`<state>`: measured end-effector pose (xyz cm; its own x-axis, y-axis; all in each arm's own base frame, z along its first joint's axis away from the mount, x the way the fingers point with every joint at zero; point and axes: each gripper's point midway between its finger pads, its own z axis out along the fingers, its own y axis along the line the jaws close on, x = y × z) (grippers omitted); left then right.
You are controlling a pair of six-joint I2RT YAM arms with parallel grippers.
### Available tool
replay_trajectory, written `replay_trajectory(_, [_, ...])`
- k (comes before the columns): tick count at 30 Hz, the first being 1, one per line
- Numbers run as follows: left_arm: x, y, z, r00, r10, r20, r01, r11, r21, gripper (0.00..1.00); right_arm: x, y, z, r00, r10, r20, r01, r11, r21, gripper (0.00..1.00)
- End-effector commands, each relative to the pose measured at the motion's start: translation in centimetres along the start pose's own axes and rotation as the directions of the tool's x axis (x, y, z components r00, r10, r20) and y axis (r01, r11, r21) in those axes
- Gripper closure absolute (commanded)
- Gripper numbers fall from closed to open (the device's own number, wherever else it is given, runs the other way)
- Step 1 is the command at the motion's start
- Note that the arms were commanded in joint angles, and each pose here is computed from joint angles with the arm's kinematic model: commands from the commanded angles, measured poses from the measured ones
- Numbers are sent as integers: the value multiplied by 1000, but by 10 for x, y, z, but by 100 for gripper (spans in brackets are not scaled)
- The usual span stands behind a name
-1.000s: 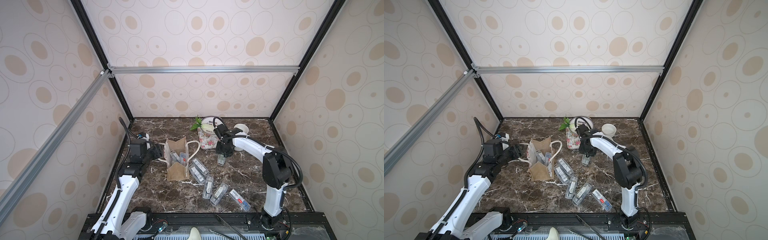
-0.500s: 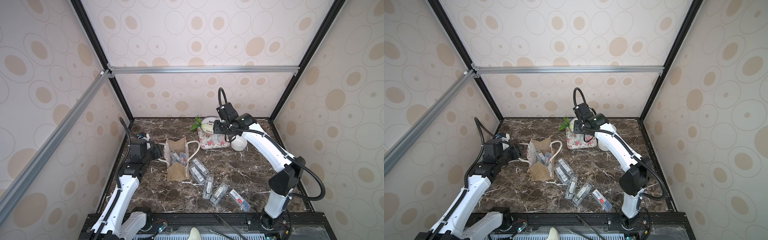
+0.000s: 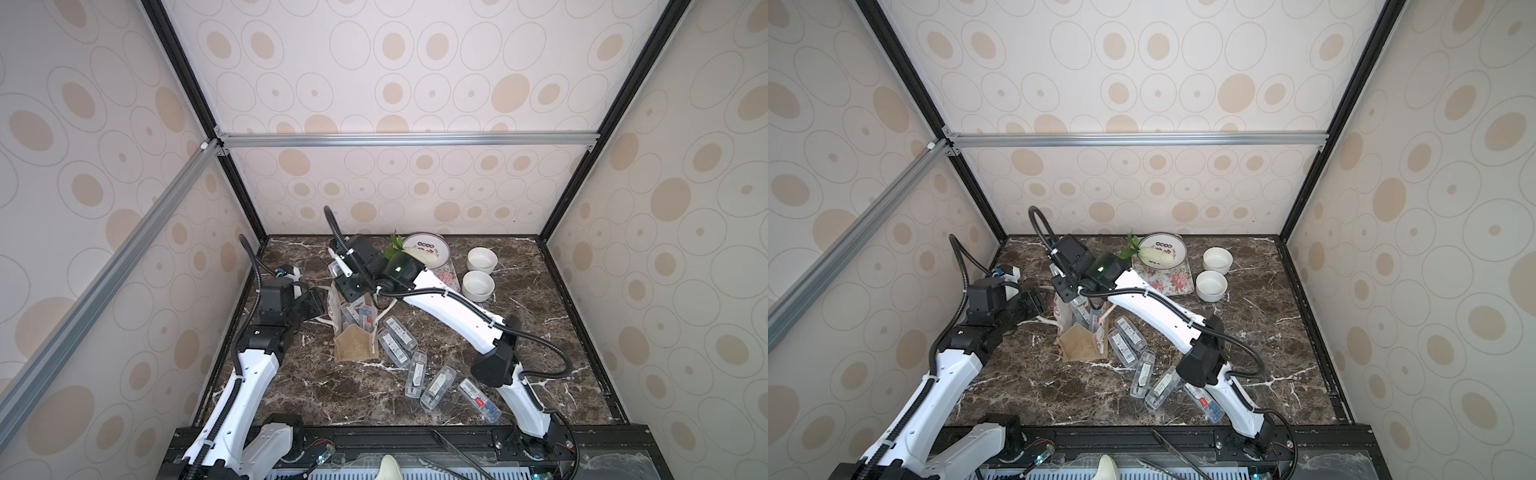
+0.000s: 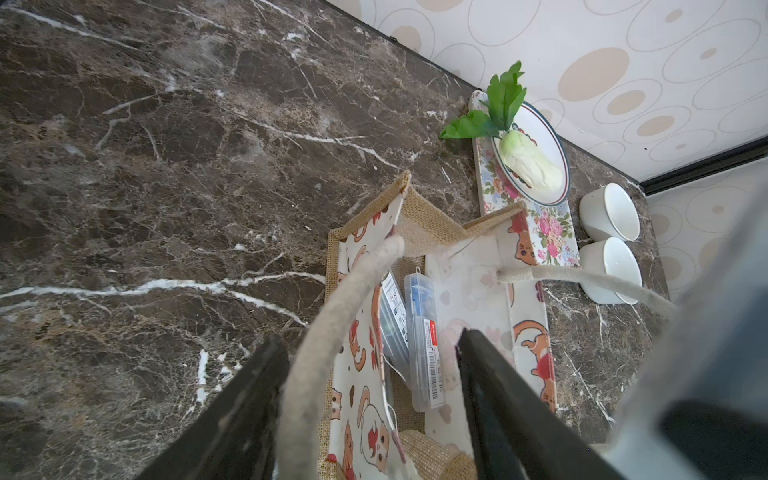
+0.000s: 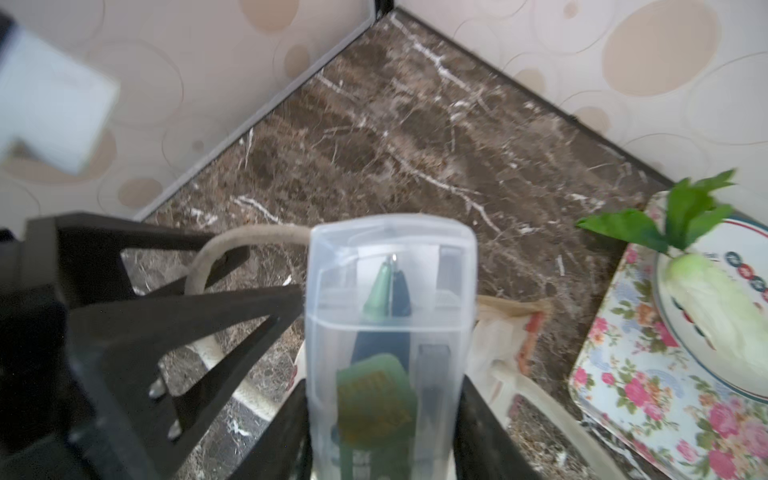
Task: Put the compass set into the canvas bag
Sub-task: Place the compass set in the canvas bag.
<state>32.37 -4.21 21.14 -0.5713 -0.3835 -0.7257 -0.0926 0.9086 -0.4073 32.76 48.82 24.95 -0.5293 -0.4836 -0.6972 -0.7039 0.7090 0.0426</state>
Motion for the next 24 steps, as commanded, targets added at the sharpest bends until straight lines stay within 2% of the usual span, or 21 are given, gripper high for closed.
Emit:
replay_trajectory(1, [-9,-6,-8,1000,0,25,-1,1000,14,36,5,-6,7,1000,-14,-26,15,1000,5,51])
replay_trajectory(13, [-6,-6,-7,1000,-4,21,4,1000,19,36,56,-14,56,984,17,-178,-9,999,42,51])
replay_trajectory(24, [-4,-5,-5,1000,-12,18,11,1000,17,36,104,-10,75,933,89,-349,-84,996,30,50])
